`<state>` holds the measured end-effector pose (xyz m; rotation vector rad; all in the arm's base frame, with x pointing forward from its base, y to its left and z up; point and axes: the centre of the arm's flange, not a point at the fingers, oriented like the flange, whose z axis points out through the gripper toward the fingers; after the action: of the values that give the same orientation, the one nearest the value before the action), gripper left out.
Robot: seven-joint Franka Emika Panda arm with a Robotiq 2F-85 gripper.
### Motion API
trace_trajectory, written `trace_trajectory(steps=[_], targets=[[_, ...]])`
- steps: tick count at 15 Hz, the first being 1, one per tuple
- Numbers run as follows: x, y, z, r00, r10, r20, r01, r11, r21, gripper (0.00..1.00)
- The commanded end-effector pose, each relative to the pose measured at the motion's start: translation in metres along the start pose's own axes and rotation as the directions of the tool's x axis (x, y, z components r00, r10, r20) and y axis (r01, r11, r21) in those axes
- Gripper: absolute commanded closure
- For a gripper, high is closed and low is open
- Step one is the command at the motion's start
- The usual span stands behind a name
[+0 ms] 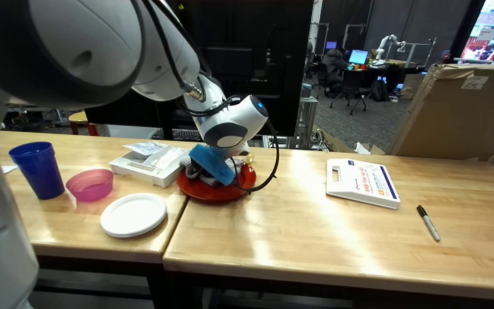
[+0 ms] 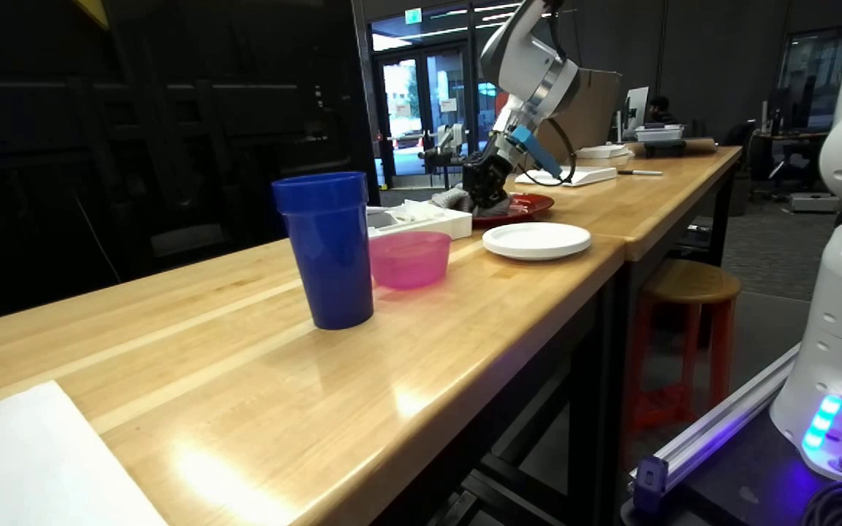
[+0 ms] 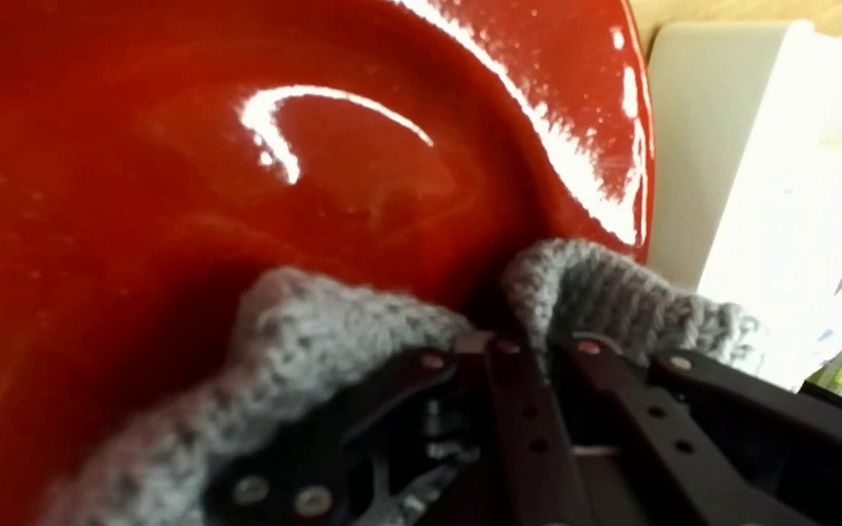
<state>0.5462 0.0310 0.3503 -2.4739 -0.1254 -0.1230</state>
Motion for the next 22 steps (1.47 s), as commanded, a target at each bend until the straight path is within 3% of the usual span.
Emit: trace_trajectory(steps=[1, 5, 7, 10, 17, 22], targets=[[-0.011, -0.006, 0.002, 0.998, 0.031, -0.064, -0.032, 0.999, -0.025, 0.98], [-0.013, -0.011, 0.001, 0.993, 0.04, -0.111, -0.046, 0.997, -0.055, 0.98], [-0.015, -0.014, -0.002, 0.986, 0.101, -0.135, -0.107, 0.994, -0.038, 0.98], [-0.02, -0.023, -0.002, 0.961, 0.273, -0.052, -0.273, 0.962, 0.022, 0.98], [-0.021, -0.042, 0.007, 0.803, 0.594, -0.05, -0.592, 0.805, 0.043, 0.98], [-0.023, -0.052, 0.004, 0.718, 0.672, -0.181, -0.692, 0.716, -0.087, 0.98]])
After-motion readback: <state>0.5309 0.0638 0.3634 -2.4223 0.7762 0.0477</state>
